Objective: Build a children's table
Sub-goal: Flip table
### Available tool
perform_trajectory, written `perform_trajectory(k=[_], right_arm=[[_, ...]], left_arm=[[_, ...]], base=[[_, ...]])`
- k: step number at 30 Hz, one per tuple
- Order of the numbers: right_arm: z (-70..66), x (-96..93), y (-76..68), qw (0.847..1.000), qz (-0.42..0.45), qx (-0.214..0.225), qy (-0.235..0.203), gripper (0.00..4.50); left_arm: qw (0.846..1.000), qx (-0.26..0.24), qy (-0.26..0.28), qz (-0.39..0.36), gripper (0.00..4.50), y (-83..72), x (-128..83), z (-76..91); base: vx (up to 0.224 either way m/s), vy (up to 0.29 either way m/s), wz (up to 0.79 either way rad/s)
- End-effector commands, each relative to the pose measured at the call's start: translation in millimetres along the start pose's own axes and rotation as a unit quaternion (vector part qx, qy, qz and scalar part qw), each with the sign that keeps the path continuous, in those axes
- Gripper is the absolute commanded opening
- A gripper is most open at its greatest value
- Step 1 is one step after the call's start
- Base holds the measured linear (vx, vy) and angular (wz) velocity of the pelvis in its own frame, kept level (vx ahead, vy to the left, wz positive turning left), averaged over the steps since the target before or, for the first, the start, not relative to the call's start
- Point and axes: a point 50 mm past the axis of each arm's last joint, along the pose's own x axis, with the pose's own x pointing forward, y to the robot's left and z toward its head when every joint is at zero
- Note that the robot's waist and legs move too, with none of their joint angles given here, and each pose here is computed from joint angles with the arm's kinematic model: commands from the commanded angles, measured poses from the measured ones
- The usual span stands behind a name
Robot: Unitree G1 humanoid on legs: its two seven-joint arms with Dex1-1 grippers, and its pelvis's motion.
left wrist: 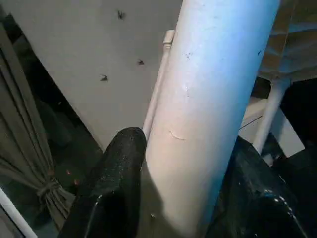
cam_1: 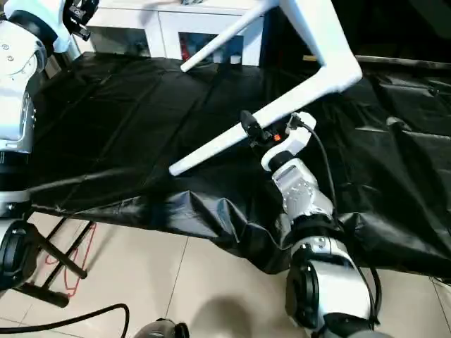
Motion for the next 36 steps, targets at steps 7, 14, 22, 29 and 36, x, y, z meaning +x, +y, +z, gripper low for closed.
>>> perform_trajectory(k=[7, 14, 22, 29, 36], right_arm=[[10.1, 3.4, 1.1, 1.0, 0.012, -0.018, -0.015, 1.87], [25.0, 5.3, 5.7, 0.997, 0.031, -0.054, -0.039, 1.67], [63.0, 0.3, 26.3, 0.984, 0.035, -0.151, -0.09, 1.63], [58.5, -28.3, 33.1, 0.967, -0.009, -0.241, -0.081, 1.62], [30.1, -53.9, 33.1, 0.961, -0.06, -0.266, -0.045, 1.61]], left_arm=[[0.997, -0.067, 0.032, -0.011, 2.02, -9.8, -3.2, -16.5], [0.996, -0.075, 0.04, -0.007, 2.02, -9.8, -7.8, -20.7], [0.989, -0.134, 0.054, -0.037, 1.9, -27.2, -21.8, -40.8], [0.977, -0.182, 0.086, -0.073, 1.72, -62.4, -37.8, -68.5], [0.967, -0.2, 0.125, -0.099, 1.7, -88.3, -46.2, -93.9]], base=[[0.0, 0.0, 0.0], [0.0, 0.0, 0.0], [0.0, 0.0, 0.0], [0.0, 0.0, 0.0], [0.0, 0.0, 0.0]])
